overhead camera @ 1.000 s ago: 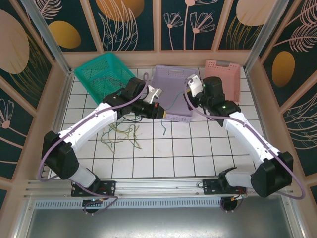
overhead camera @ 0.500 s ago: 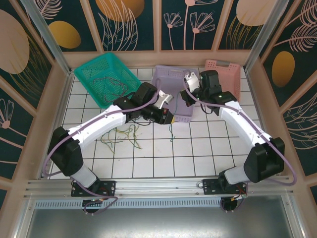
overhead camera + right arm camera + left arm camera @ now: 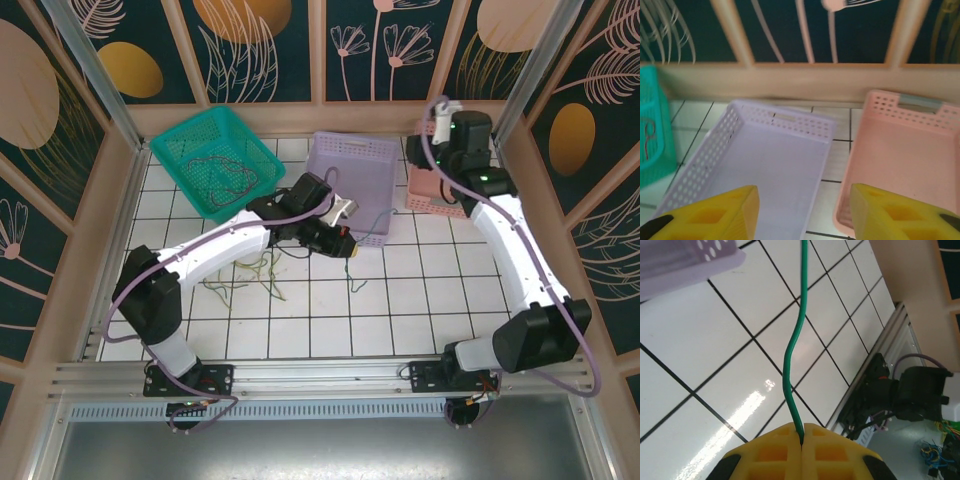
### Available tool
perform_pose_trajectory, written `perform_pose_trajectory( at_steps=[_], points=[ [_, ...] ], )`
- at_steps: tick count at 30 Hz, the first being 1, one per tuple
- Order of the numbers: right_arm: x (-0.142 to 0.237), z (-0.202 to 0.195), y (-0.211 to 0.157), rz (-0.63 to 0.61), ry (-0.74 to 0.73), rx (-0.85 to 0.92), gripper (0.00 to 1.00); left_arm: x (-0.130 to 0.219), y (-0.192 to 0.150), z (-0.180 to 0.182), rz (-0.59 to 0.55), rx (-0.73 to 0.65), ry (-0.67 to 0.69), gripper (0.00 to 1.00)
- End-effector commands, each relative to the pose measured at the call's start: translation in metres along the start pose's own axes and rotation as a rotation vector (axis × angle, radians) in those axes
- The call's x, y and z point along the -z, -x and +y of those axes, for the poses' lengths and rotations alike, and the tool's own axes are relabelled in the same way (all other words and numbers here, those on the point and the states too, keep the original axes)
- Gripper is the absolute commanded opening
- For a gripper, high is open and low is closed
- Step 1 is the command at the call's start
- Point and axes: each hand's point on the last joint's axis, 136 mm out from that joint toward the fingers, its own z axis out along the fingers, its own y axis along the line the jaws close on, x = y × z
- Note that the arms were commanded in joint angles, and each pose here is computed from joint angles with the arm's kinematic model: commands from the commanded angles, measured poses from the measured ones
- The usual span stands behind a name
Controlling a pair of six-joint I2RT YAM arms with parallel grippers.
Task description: Untangle the cables
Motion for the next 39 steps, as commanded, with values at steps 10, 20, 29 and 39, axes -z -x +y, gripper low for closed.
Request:
perform_pose_trajectory(
  at_steps=[10, 20, 29, 39],
  points=[
    [0.041, 0.047, -0.107, 0.302, 0.307, -1.421, 0.59, 0.010, 0.029, -0.010, -0.096, 0.015, 0.016, 0.00],
    [0.034, 0.056, -0.110, 0.377, 0.382, -1.752, 0.69, 0.008, 0.027, -0.009, -0.092, 0.020, 0.008, 0.00],
    [0.016, 0.057, -0.122, 0.432, 0.398, -1.882, 0.61, 0.008, 0.030, -0.012, -0.103, 0.019, -0.002, 0.00],
    [-0.003, 0.047, -0.124, 0.410, 0.387, -1.929, 0.33, 0.010, 0.030, -0.015, -0.107, 0.016, -0.018, 0.00]
  ],
)
